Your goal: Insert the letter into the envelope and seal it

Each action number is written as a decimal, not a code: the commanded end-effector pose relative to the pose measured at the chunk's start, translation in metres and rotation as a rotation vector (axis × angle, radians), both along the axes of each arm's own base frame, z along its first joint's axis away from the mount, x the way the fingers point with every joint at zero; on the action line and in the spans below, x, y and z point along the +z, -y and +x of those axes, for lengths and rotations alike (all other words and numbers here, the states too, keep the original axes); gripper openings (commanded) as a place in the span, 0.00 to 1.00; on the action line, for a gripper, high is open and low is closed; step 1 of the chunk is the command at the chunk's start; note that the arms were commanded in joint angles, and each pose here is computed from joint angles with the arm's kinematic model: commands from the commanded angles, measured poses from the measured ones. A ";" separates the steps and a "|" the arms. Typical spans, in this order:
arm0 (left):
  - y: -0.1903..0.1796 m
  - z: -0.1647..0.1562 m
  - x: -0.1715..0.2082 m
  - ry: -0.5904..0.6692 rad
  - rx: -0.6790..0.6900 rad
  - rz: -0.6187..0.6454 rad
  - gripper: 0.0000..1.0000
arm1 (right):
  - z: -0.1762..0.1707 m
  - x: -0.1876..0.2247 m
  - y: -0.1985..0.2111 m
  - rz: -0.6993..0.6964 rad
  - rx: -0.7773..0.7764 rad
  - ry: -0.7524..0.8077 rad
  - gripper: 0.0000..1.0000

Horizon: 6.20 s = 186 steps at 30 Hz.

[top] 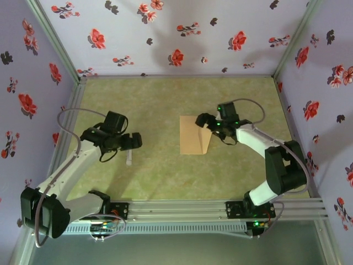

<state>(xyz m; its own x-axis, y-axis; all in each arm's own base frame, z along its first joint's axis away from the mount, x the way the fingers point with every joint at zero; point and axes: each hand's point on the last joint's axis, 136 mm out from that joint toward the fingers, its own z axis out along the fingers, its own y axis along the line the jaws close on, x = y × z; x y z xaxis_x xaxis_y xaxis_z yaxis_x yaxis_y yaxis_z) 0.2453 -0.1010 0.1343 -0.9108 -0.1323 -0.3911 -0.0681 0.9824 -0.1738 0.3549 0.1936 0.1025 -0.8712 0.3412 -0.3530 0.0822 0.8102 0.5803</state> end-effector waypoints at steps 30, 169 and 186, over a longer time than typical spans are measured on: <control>-0.012 0.015 -0.115 -0.182 0.005 0.174 0.55 | -0.037 -0.009 -0.070 -0.294 0.207 0.000 0.99; 0.164 -0.007 0.026 0.144 -0.889 -0.499 0.00 | -0.027 0.130 -0.132 0.366 0.477 0.065 0.18; 0.168 -0.004 0.024 0.137 -0.893 -0.497 0.00 | -0.006 0.091 -0.030 -0.005 0.256 0.058 0.22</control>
